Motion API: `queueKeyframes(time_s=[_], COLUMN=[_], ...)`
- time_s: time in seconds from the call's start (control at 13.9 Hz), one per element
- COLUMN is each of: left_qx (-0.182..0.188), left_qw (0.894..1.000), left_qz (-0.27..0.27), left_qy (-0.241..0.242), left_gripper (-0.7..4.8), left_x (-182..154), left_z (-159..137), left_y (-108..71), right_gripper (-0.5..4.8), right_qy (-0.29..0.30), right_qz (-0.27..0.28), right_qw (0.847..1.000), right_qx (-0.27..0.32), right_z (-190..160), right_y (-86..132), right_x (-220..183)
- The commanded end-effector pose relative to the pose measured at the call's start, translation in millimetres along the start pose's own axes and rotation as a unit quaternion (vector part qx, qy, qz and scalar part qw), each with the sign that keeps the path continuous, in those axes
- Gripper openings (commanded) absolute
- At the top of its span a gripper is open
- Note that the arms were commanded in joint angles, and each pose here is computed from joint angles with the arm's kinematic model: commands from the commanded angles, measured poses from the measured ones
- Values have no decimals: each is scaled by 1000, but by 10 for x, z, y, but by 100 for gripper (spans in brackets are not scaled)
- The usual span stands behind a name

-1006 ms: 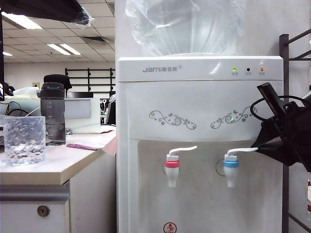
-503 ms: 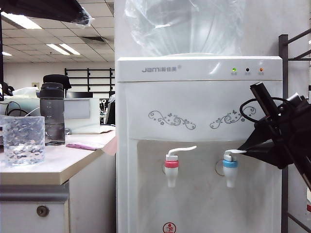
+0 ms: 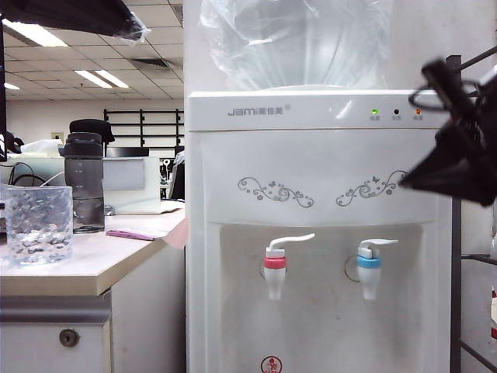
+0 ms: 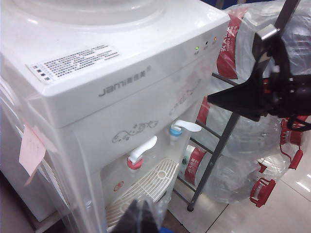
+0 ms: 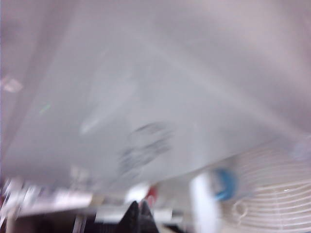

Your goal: Pick up the plastic mug from the left desk, go to the cold water outlet of the water dispenser, press the vertical switch to get some water, then put the mug back on the desk.

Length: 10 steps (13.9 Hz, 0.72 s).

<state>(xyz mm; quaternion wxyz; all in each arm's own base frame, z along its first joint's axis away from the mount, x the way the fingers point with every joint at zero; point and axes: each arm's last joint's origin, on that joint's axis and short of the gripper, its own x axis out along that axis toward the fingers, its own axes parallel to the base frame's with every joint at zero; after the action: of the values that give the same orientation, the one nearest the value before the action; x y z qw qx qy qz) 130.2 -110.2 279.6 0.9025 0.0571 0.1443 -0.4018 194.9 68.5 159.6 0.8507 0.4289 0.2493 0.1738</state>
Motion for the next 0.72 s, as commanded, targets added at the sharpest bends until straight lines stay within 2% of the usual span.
queueKeyframes(time_s=[0.07,0.36,0.43,0.65,0.72], left_qx=[6,-4,-14,-16,-44], left_qw=[1000,1000,999,999,998], left_qz=[-3,-2,-2,0,21], left_qy=[-12,-24,-32,-34,-38], left_gripper=[-6,-6,-6,-6,-6], left_x=[-9,-10,-11,-12,-14], left_z=[37,62,79,84,91], left_y=[-4,-3,-3,-2,11], right_gripper=[-7,-7,-7,-7,-7], right_qy=[21,-3,8,-10,-18], right_qz=[87,107,90,76,130], right_qw=[991,975,962,940,917], right_qx=[-97,-197,-257,-333,-377], right_z=[50,130,200,294,256], right_y=[220,417,566,804,1076], right_x=[-176,-375,-496,-652,-737])
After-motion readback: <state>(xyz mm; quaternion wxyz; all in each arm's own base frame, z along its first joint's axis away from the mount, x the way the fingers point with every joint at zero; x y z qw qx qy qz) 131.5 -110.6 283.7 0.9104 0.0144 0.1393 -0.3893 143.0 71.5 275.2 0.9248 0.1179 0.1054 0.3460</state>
